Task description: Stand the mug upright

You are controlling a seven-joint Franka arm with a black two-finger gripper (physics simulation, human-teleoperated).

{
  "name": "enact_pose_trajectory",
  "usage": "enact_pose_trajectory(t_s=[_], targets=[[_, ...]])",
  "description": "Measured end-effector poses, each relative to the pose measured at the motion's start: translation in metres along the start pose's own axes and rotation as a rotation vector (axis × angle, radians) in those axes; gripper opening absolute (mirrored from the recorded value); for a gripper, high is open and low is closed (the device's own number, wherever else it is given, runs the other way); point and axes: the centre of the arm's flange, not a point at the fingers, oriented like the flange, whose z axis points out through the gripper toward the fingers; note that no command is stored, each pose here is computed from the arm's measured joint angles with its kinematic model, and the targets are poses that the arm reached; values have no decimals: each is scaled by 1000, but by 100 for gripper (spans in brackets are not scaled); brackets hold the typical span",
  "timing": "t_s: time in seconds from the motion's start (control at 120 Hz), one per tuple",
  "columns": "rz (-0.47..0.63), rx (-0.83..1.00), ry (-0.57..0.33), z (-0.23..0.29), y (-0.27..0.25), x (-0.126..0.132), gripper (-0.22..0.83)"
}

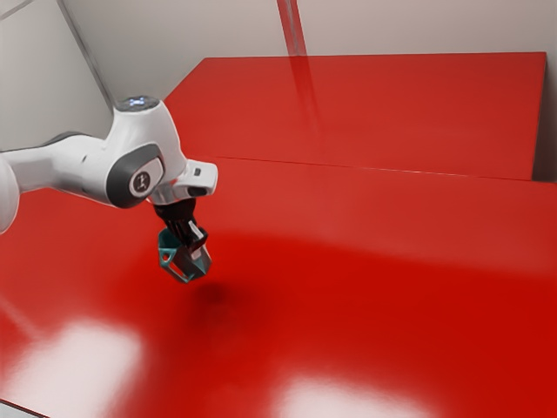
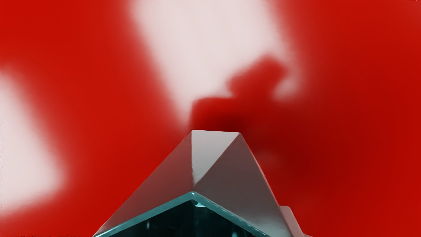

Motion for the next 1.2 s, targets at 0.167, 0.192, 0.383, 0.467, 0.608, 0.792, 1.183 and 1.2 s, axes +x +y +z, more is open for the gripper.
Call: enact_pose_trajectory(t_s=[0.167,0.192,0.383,0.467,0.608,0.792,1.183,1.2], targets=[[-54,32,12,9,0,1,-17],[-61,35,14,10,0,1,-17],[-119,43,14,23,2,-2,-17],[-140,44,11,29,3,-1,-17],[-167,44,13,34,6,2,-17],[-199,36,-6,45,8,-3,-15],[-241,30,-40,63,9,-1,-17],[-242,30,-41,64,9,-1,-17]])
